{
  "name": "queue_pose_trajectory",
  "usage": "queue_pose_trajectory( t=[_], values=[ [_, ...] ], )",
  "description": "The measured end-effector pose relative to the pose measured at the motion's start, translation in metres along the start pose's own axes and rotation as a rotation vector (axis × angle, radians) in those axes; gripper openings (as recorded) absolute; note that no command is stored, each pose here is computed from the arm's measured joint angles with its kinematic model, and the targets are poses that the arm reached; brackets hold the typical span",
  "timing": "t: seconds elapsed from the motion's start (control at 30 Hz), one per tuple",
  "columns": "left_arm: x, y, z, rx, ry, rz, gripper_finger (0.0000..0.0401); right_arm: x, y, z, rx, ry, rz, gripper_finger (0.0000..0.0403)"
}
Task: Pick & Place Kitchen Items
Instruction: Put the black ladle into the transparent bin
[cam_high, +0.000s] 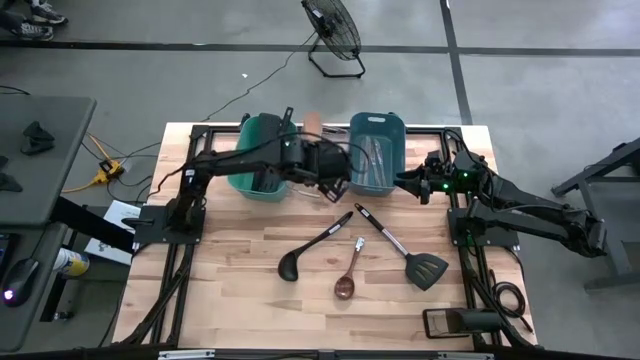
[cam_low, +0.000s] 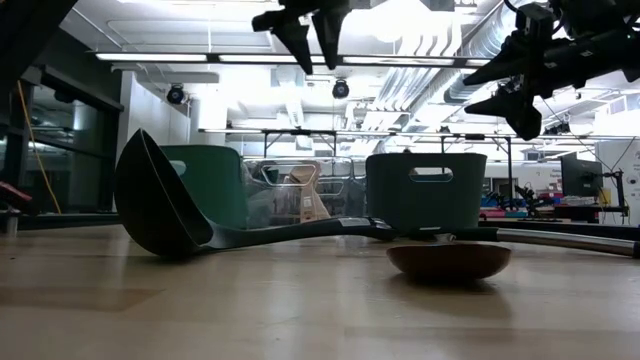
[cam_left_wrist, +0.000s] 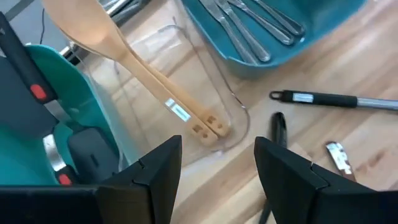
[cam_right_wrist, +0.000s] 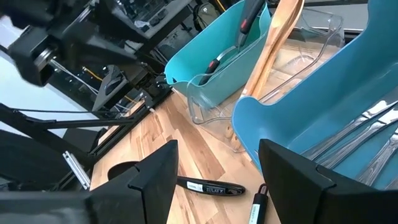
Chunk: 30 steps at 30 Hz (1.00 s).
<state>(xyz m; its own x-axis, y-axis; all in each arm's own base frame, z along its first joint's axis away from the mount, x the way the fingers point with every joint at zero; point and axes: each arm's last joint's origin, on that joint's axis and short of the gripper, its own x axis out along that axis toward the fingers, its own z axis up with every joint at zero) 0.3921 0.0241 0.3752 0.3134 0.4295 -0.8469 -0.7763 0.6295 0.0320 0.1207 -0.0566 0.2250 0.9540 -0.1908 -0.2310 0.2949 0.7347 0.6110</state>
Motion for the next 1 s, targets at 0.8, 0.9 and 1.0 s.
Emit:
queue_pose_trajectory(
  t=[0.8,0.9,1.0],
  values=[
    [0.031,-0.053,0.003,0.063,-0.201,-0.380,0.0197,0.000,0.002,-0.001,-0.001,0.045,0.066,0.0215],
    [0.045,-0.062,0.000,0.064,-0.222,-0.469,0.0197,0.000,0.002,-0.001,-0.001,0.046,0.066,0.0215],
    [0.057,-0.065,-0.006,0.057,-0.210,-0.491,0.0197,0.000,0.002,-0.001,-0.001,0.046,0.067,0.0215]
  ],
)
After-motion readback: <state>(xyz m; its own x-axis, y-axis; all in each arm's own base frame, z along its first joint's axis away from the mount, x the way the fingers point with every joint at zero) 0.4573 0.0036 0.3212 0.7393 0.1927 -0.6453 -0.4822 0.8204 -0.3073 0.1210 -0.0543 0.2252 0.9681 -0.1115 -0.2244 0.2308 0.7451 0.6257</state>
